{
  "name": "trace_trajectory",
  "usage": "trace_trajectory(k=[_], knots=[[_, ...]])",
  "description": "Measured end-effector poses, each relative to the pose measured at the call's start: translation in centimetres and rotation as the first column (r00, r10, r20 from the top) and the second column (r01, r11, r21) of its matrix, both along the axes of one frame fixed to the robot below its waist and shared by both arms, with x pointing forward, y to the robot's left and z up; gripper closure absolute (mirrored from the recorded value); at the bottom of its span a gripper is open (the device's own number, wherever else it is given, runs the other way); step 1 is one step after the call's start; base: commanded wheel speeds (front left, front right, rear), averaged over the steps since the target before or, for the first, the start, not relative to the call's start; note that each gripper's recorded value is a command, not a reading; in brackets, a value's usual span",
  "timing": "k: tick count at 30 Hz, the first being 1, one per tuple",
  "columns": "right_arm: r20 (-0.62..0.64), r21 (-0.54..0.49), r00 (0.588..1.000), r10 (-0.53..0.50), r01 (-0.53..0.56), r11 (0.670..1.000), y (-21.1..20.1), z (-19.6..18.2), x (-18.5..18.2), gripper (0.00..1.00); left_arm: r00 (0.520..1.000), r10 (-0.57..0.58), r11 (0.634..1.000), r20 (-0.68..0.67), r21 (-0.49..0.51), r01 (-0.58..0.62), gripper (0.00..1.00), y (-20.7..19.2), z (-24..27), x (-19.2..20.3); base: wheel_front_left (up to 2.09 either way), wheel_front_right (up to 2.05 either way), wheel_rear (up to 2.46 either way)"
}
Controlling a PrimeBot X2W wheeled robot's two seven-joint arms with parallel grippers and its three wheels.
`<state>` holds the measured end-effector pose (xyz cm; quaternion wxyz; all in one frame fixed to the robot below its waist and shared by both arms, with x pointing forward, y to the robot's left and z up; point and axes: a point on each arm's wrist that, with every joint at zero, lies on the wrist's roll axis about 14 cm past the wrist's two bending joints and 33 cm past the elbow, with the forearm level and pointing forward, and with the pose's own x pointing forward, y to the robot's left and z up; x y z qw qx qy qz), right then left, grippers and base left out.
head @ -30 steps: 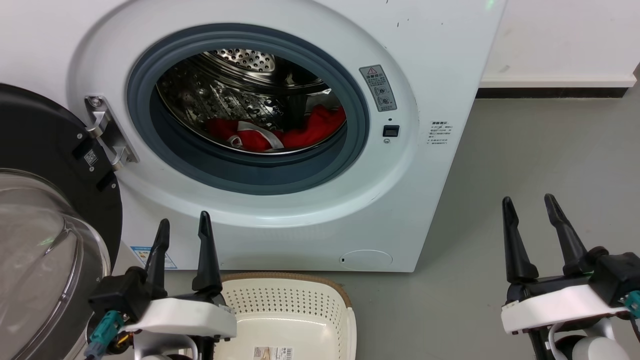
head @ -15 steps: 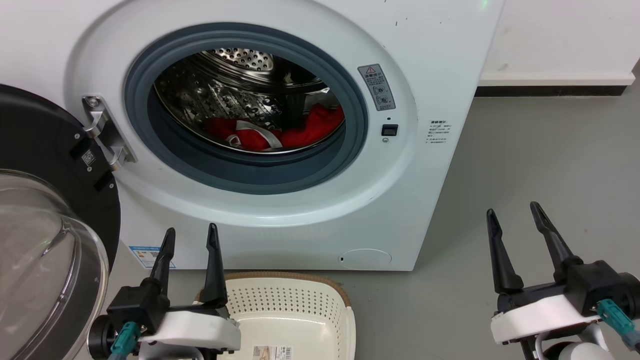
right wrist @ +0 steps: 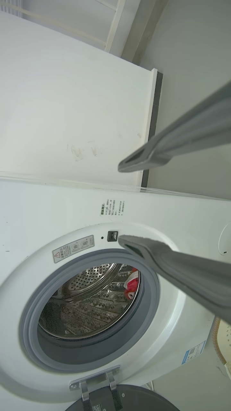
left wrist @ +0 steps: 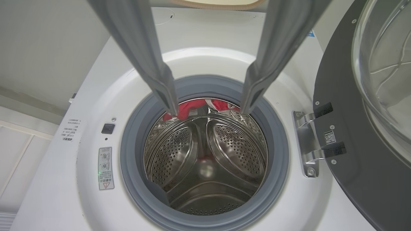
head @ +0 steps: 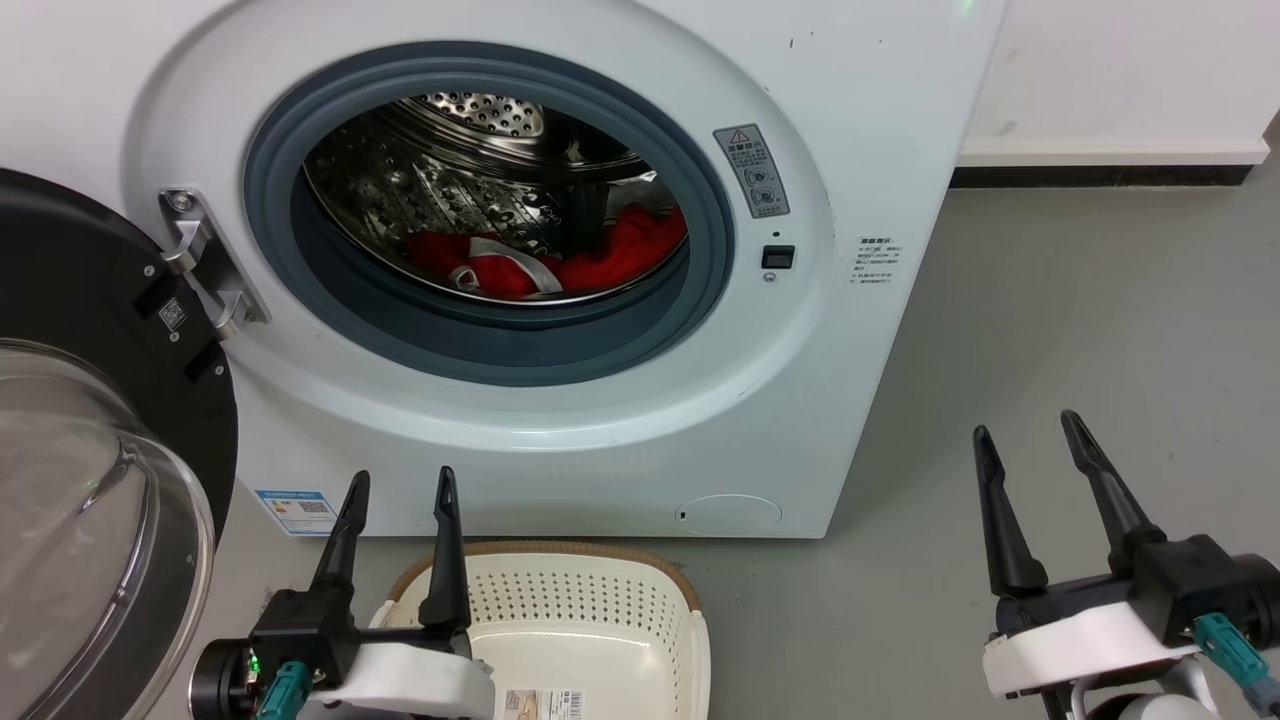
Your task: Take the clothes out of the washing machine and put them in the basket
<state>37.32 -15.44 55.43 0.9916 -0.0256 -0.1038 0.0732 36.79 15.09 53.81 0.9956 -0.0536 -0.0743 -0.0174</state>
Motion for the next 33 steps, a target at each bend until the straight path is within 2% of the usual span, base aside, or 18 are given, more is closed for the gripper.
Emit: trace_trajectory(k=[4, 8, 21, 33], knots=[[-0.028, 0.044, 1.000, -0.012, 0.014, 0.999, -0.6, -0.9, -0.2, 0.00, 1.000, -0.002, 1.000, -0.002, -0.011, 0.002, 0.00, 0.1, -0.3, 0.0, 0.00, 0.00, 0.00], [-0.048, 0.046, 0.999, -0.016, 0.018, 0.999, -0.7, -1.8, -0.4, 0.00, 1.000, 0.006, 1.000, -0.026, 0.013, -0.006, 0.00, 0.5, -1.3, -0.3, 0.00, 0.00, 0.00], [-0.043, -0.028, 0.999, -0.013, 0.012, 1.000, -0.5, -2.1, -0.6, 0.00, 0.999, -0.027, 0.990, 0.017, 0.139, 0.024, 0.00, -0.7, -0.7, -0.6, 0.00, 0.00, 0.00], [-0.050, -0.020, 0.999, -0.009, 0.008, 1.000, -0.3, -2.4, -0.6, 0.00, 0.999, -0.032, 0.989, 0.007, 0.145, 0.030, 0.00, -0.7, -1.0, -0.5, 0.00, 0.00, 0.00]])
